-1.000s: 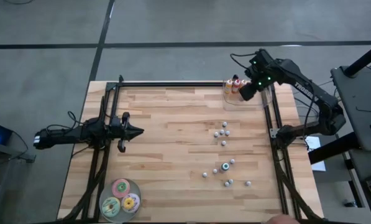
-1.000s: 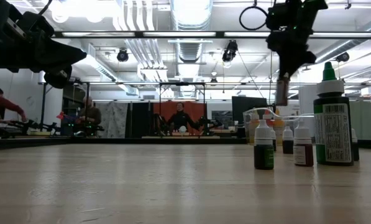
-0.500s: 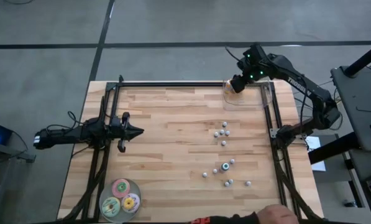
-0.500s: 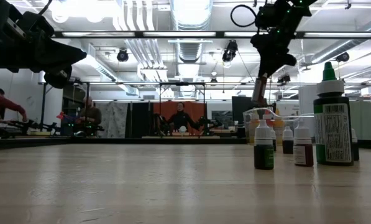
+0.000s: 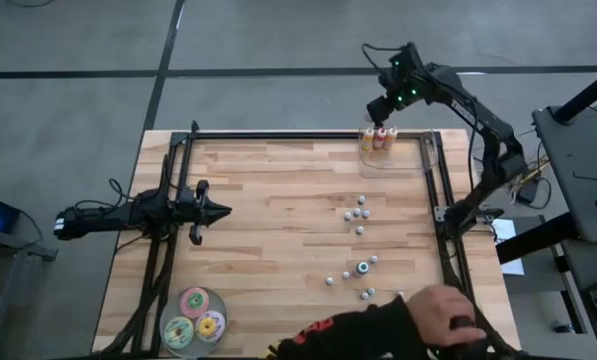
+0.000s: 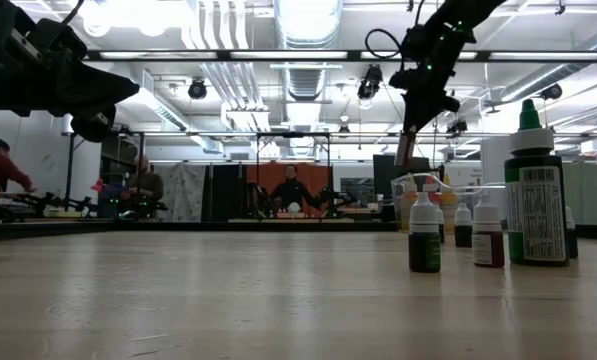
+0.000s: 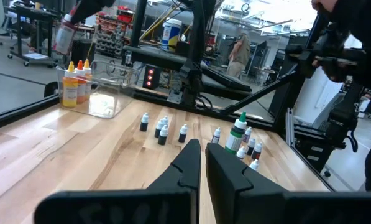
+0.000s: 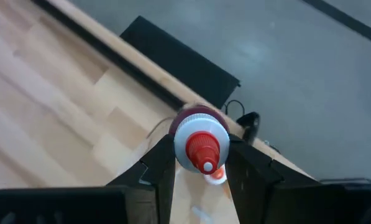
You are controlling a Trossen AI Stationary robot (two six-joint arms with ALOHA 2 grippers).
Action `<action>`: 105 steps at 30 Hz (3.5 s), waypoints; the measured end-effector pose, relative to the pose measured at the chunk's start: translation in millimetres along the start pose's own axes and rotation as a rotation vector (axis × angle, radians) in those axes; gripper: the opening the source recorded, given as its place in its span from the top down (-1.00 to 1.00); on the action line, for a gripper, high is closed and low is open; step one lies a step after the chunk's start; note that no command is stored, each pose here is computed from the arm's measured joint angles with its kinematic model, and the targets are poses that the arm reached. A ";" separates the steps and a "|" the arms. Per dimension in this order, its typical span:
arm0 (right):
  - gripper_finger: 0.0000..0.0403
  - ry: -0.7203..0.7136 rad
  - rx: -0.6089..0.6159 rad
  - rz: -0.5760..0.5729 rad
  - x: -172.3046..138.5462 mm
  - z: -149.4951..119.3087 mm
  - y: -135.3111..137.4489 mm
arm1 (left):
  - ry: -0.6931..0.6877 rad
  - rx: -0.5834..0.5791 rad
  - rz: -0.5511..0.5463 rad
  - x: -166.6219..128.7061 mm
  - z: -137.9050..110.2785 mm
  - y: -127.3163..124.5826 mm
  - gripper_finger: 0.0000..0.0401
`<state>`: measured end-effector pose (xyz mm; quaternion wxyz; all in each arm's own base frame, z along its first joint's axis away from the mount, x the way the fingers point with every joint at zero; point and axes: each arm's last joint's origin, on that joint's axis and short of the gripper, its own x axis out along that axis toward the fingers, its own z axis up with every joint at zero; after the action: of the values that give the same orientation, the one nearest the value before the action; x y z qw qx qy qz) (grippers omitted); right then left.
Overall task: Pick & Place food coloring
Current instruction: Put the big red food coloring bottle into the bin
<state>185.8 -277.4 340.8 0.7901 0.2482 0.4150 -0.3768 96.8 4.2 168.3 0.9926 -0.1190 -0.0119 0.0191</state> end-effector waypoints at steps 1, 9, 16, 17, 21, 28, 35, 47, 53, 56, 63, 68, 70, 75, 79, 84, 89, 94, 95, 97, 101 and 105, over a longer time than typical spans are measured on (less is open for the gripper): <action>0.46 -0.001 0.008 -0.011 0.4 2.2 -1.8 | -0.001 0.000 0.000 0.0 0.1 0.0 1.00; 0.46 0.070 0.125 -0.196 -7.9 7.8 -20.2 | 0.000 0.000 0.000 0.0 0.0 0.0 1.00; 0.46 0.107 0.247 -0.231 -10.9 0.5 -34.4 | 0.000 0.000 0.000 0.0 0.1 0.0 1.00; 0.46 0.110 0.259 -0.235 -10.4 -0.4 -36.8 | 0.000 0.000 0.000 0.0 0.0 0.0 1.00; 0.46 0.129 0.305 -0.251 -7.2 -4.9 -45.3 | 0.000 0.000 0.000 0.0 0.0 0.0 1.00; 0.46 0.154 0.346 -0.261 -5.7 -9.3 -49.9 | -0.001 0.000 0.000 0.0 0.1 0.0 1.00; 0.46 0.215 0.367 -0.293 -8.7 -16.0 -50.9 | -0.001 0.000 0.000 0.0 0.1 0.0 1.00; 0.46 0.259 0.392 -0.300 -11.8 -25.3 -51.2 | -0.001 0.000 0.000 0.0 0.1 0.0 1.00; 0.46 0.241 0.412 -0.302 -12.3 -35.5 -50.2 | -0.001 0.000 0.000 0.0 0.1 0.0 1.00; 0.46 0.242 0.427 -0.305 -11.3 -41.1 -51.1 | 0.000 0.000 0.000 0.0 0.1 0.0 1.00; 0.46 0.187 0.418 -0.298 -6.3 -39.7 -53.0 | 0.000 0.000 0.000 0.0 0.0 0.0 1.00; 0.46 0.105 0.399 -0.299 -5.7 -32.5 -59.7 | 0.000 0.000 0.000 0.0 0.1 0.0 1.00; 0.46 0.097 0.406 -0.306 -6.5 -32.5 -64.3 | 0.000 0.000 0.000 0.0 0.0 0.0 1.00; 0.46 0.100 0.434 -0.320 -7.2 -35.1 -73.2 | 0.000 0.000 0.000 0.0 0.1 0.0 1.00; 0.46 0.108 0.468 -0.312 -5.5 -36.9 -73.6 | -0.001 0.000 0.000 0.0 0.1 0.0 1.00; 0.46 0.122 0.469 -0.288 -4.6 -38.1 -72.2 | -0.001 0.000 0.000 0.0 0.1 0.0 1.00; 0.46 0.178 0.402 -0.283 -4.4 -42.8 -71.6 | 0.000 0.000 0.000 0.0 0.0 0.0 1.00; 0.46 0.222 0.253 -0.263 -2.8 -46.0 -71.2 | 0.000 0.000 0.000 0.0 0.1 0.0 1.00; 0.46 0.227 0.227 -0.255 -2.0 -46.5 -71.2 | 0.000 0.000 0.000 0.0 0.0 0.0 1.00; 0.46 0.230 0.177 -0.215 0.2 -47.3 -70.5 | 0.000 0.000 0.000 0.0 0.1 0.0 1.00; 0.46 0.234 0.103 -0.164 5.6 -49.7 -69.9 | -0.001 0.000 0.000 0.0 0.1 0.0 1.00; 0.46 0.243 0.091 -0.147 11.9 -53.9 -70.0 | 0.000 0.000 0.000 0.0 0.1 0.0 1.00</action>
<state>108.8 -285.5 296.5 0.6922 0.2964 0.5072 -0.4191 96.8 4.2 168.3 0.9926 -0.1190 -0.0120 0.0190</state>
